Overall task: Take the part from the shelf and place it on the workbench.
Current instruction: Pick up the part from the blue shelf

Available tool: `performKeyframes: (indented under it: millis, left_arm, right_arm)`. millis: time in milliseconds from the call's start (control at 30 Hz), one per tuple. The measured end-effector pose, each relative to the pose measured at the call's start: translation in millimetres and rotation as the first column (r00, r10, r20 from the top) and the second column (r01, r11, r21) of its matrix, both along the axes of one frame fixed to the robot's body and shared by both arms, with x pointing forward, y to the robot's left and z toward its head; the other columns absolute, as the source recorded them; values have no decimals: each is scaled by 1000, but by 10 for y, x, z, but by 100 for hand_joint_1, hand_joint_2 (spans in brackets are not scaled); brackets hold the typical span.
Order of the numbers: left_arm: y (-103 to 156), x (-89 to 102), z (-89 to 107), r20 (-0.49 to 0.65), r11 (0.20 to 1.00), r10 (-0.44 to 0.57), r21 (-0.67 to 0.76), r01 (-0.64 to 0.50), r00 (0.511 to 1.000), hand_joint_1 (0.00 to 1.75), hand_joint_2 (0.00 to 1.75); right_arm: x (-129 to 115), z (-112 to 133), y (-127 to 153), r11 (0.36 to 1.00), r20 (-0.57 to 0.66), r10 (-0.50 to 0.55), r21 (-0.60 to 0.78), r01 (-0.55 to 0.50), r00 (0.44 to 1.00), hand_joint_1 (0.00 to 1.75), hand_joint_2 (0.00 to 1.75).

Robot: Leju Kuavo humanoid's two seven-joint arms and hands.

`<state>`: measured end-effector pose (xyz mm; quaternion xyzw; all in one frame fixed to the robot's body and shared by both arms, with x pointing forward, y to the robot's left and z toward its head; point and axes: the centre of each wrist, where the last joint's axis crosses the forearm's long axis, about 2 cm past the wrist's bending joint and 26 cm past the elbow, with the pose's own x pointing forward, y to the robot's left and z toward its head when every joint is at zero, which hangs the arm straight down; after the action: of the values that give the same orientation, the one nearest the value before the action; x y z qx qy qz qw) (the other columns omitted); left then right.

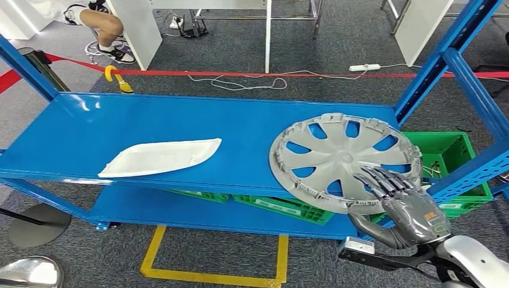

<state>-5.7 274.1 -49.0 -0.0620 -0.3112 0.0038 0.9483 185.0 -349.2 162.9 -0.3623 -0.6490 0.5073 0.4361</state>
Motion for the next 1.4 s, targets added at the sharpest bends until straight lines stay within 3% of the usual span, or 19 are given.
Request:
performKeyframes:
  millis: [267, 600, 1400]
  left_arm:
    - [-1, -5, 0, -12, 1000, -2, 4, 2, 1000, 0, 0]
    - [-29, -6, -4, -14, 1000, -4, -14, 3, 1000, 0, 0]
    - [-49, -9, -12, -15, 1000, -4, -25, 4, 1000, 0, 0]
  right_arm:
    - [-9, -325, 51, 993, -98, -98, 52, 103, 990, 0, 0]
    - [-8, -635, 192, 977, -226, -141, 127, 173, 964, 0, 0]
    - [25, -814, 455, 989, -211, -45, 129, 74, 977, 0, 0]
